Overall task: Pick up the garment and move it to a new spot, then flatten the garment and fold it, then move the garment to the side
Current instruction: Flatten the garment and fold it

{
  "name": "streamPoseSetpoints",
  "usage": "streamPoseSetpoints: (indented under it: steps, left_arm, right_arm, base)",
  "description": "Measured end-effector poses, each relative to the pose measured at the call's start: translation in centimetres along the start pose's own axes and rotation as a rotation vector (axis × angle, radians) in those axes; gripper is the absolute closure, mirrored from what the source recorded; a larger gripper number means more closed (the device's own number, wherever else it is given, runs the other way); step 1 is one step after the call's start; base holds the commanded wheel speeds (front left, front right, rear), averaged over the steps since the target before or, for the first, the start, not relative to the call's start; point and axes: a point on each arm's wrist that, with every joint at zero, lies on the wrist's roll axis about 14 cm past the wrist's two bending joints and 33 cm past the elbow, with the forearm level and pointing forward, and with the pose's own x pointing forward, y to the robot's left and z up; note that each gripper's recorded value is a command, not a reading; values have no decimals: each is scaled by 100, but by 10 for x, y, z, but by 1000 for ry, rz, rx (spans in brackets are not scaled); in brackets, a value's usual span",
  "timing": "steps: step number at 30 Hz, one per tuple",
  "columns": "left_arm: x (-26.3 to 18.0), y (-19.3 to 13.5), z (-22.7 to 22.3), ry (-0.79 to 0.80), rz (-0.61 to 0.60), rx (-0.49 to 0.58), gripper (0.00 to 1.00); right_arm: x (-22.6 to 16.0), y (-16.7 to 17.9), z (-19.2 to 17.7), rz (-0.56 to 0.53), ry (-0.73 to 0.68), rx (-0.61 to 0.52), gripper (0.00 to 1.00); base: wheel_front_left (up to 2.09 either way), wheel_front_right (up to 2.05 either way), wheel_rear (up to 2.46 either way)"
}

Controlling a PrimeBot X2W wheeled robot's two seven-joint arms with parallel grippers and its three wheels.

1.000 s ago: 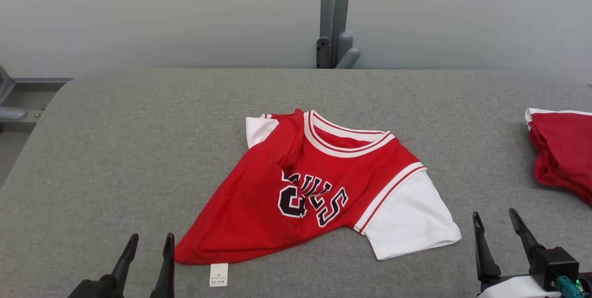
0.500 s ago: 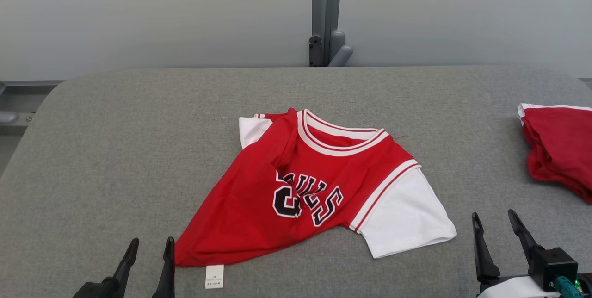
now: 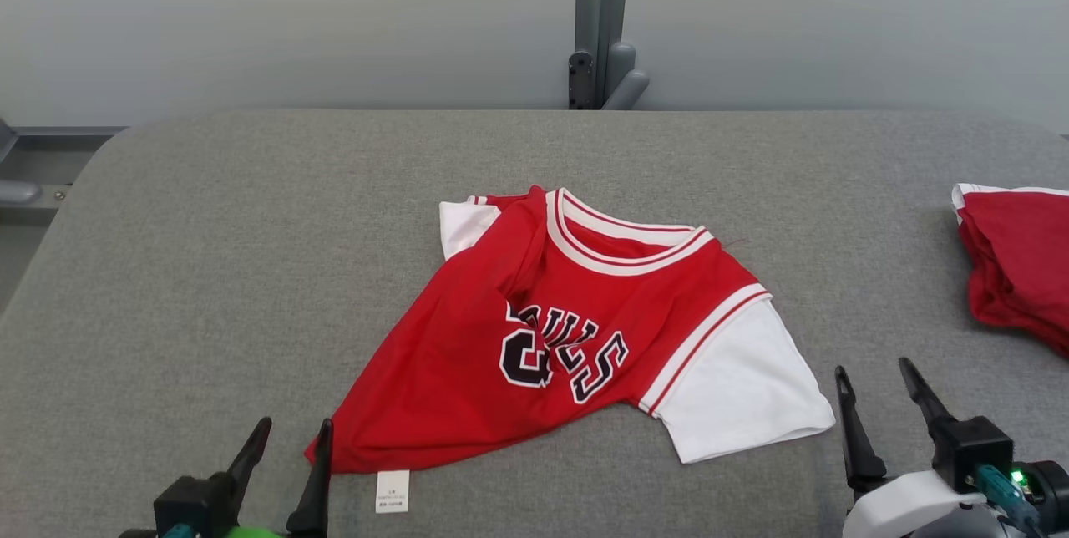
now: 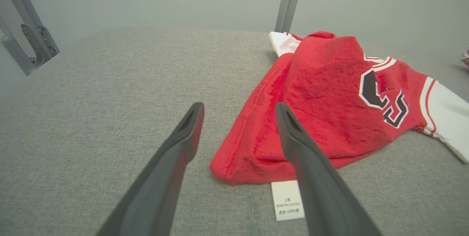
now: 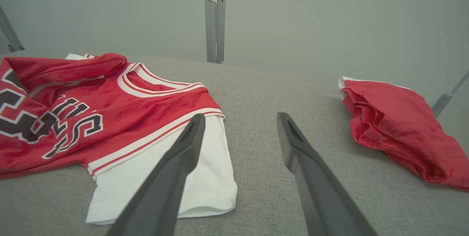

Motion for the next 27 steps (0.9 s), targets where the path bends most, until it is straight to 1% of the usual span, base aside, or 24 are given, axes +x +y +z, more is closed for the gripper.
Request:
streamPoseSetpoints:
  steps: [3, 6, 8, 13, 16, 18, 22, 23, 24, 25, 26, 27]
  left_arm:
    - [11, 1, -5, 72, -7, 14, 0]
    - [17, 5, -24, 190, 3, 23, 0]
    - [23, 9, -35, 248, 17, 10, 0]
    - [29, 8, -68, 415, 6, 20, 0]
    - [32, 12, -80, 472, 17, 13, 0]
    - [33, 11, -85, 495, 19, -5, 0]
    - [38, 11, -90, 519, 14, -8, 0]
    - [39, 10, -91, 526, 12, -14, 8]
    - [39, 8, -93, 537, 7, -19, 42]
    - [38, 7, -95, 548, 3, -25, 67]
    - [38, 4, -96, 557, -3, -30, 74]
    - [37, 2, -97, 567, -11, -32, 100]
  right_arm:
    - [7, 3, -28, 49, 150, -52, 0]
    - [19, 5, -42, 91, 252, -93, 0]
    - [26, 1, -51, 102, 314, -133, 0]
    - [29, -3, -88, 121, 488, -159, 0]
    - [30, 0, -101, 134, 540, -143, 0]
    - [34, -2, -104, 130, 549, -132, 0]
    - [36, -1, -111, 134, 566, -105, 0]
    - [35, 1, -113, 137, 573, -95, 0]
    - [35, 2, -114, 139, 576, -89, 2]
    - [35, 2, -115, 140, 579, -86, 14]
    - [34, 4, -116, 145, 584, -80, 23]
    - [33, 6, -117, 151, 588, -70, 27]
  base:
    - [0, 0, 0]
    - [0, 0, 0]
    - [0, 0, 0]
    - [0, 0, 0]
    - [0, 0, 0]
    - [0, 0, 0]
    - [0, 0, 0]
    - [0, 0, 0]
    - [0, 0, 0]
    - [0, 0, 0]
    - [0, 0, 0]
    - [0, 0, 0]
